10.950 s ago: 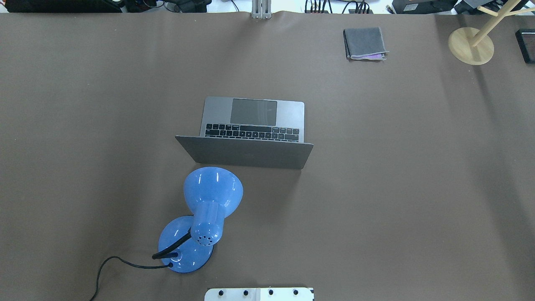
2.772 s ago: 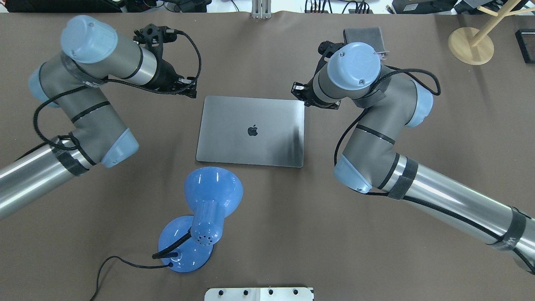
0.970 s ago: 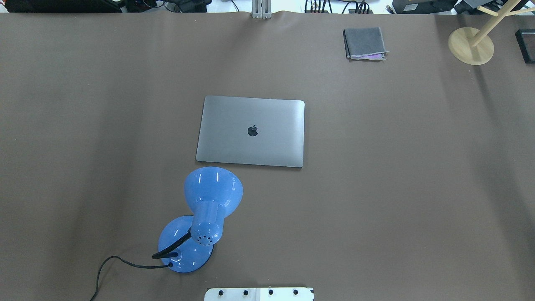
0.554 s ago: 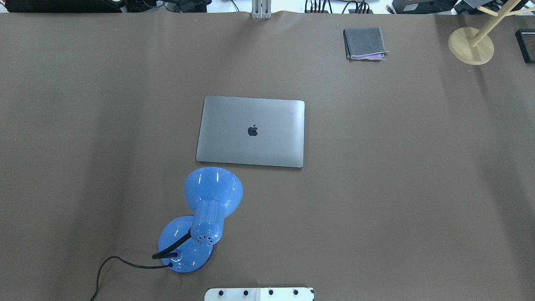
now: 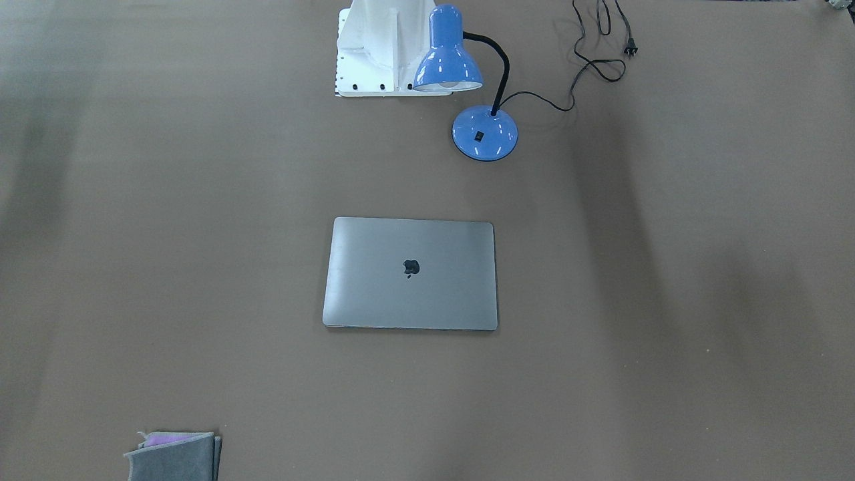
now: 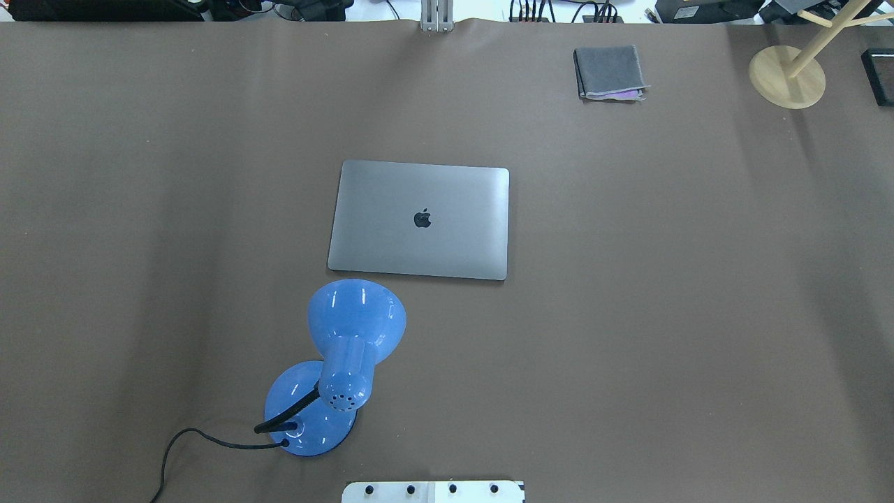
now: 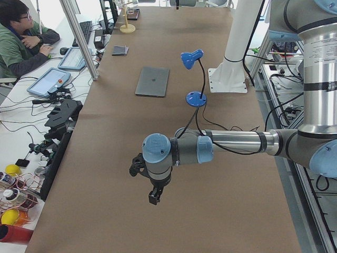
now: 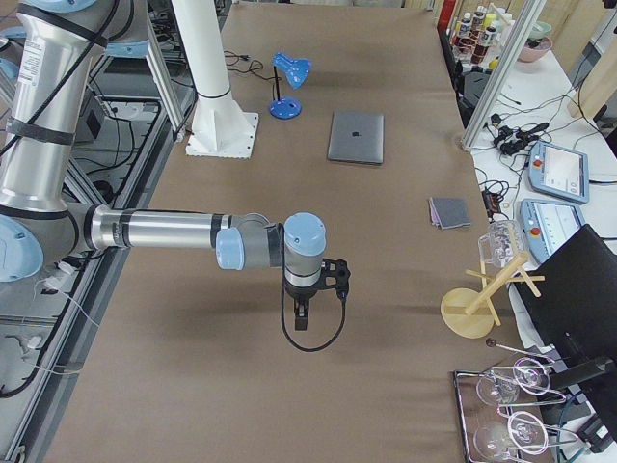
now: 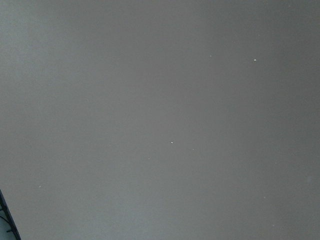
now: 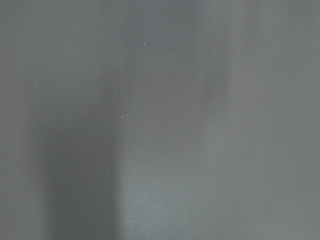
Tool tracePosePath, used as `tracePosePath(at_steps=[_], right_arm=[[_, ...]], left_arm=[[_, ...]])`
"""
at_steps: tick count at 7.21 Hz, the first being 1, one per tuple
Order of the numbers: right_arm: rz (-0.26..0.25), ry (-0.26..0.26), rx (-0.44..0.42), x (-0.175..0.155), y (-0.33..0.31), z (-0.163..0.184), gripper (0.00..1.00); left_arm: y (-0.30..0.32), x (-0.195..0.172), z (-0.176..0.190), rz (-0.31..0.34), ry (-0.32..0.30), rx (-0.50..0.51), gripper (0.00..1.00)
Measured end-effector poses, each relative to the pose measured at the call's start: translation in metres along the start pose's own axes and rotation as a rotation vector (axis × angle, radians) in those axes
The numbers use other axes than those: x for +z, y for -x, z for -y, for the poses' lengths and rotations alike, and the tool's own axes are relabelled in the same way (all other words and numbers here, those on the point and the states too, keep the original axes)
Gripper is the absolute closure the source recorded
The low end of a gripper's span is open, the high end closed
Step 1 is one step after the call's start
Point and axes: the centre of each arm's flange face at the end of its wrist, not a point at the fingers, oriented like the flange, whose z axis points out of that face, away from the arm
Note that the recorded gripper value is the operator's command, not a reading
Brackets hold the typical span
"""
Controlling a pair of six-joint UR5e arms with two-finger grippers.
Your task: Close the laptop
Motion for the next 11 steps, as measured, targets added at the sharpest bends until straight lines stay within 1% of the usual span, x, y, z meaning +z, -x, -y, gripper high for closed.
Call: tracePosePath(at_steps=[2,11], right_arm=[[0.010,0.007,0.003,0.002,0.000,-0.002,0.00],[0.011,0.022,0.011,0.006,-0.003,-0.008,0.00]], left_arm=[[0.000,0.003,-0.005,-0.003,0.003,-0.002,0.01],[0.001,0.012,-0.019,-0.010,0.013,-0.014,0.01]])
